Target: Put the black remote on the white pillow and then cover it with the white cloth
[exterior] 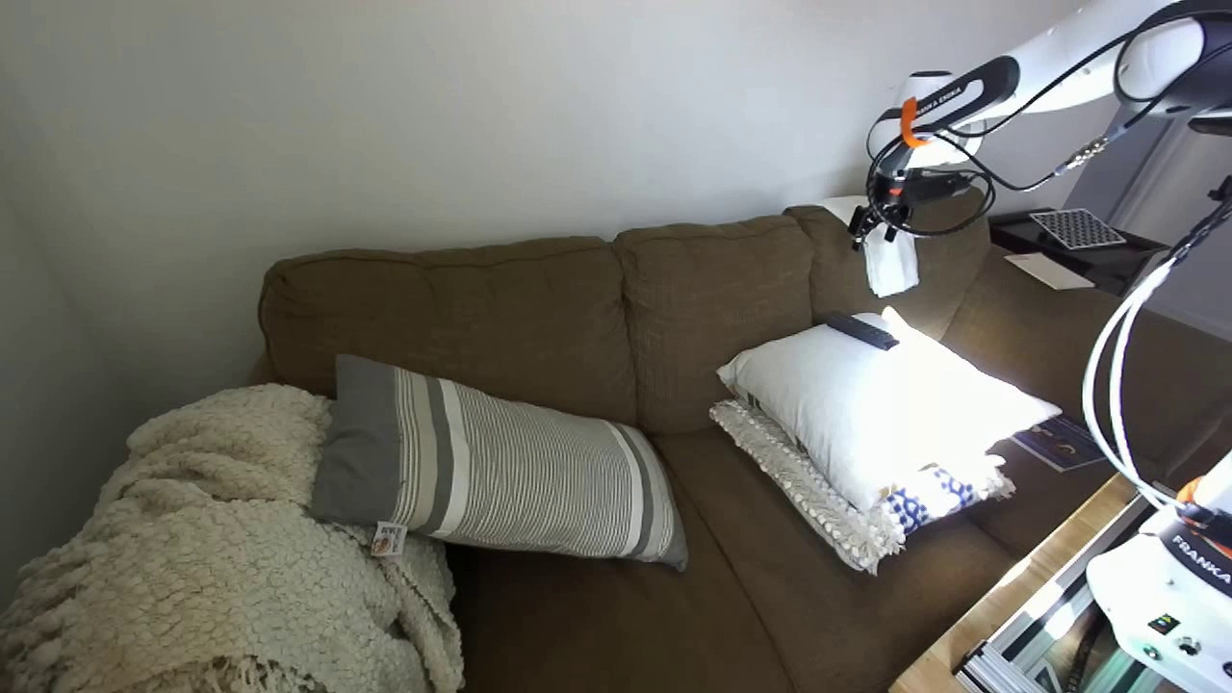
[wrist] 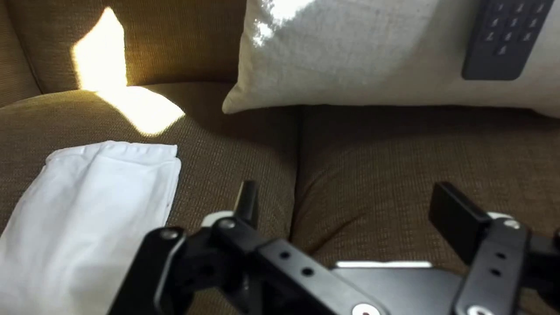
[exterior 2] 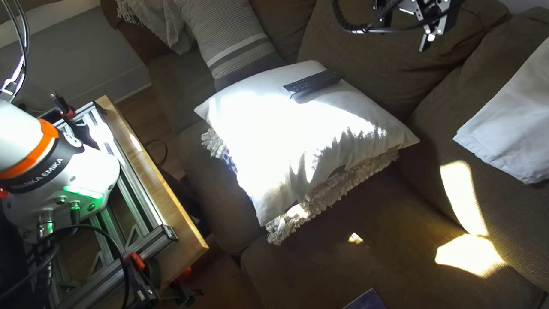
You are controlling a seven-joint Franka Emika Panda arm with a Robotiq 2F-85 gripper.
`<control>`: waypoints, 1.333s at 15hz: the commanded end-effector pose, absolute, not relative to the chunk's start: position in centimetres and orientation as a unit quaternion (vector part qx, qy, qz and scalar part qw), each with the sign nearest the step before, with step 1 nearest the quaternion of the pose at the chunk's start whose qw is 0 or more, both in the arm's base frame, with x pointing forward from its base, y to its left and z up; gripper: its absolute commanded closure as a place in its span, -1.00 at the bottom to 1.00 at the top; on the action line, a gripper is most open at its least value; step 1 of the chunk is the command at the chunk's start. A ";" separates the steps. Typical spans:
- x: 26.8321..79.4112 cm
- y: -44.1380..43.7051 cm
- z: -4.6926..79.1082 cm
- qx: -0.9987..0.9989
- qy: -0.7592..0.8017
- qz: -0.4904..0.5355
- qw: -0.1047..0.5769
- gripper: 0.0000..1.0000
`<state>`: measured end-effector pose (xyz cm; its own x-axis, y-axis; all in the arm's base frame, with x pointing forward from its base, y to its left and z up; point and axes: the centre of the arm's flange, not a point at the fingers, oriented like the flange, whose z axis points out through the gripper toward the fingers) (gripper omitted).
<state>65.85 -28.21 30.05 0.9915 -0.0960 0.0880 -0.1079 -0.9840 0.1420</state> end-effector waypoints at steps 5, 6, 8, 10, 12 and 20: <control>67.0 -34.7 27.0 0.994 -0.095 0.048 0.038 -1.00; 67.1 -35.1 26.8 0.993 -0.097 0.048 0.037 -1.00; 67.2 -35.0 26.8 0.994 -0.096 0.048 0.037 -1.00; 67.4 -34.6 27.0 0.994 -0.093 0.050 0.038 -1.00; 67.9 -35.2 26.2 0.993 -0.095 0.050 0.047 -1.00; 67.9 -38.3 20.6 0.982 -0.091 0.108 0.126 -1.00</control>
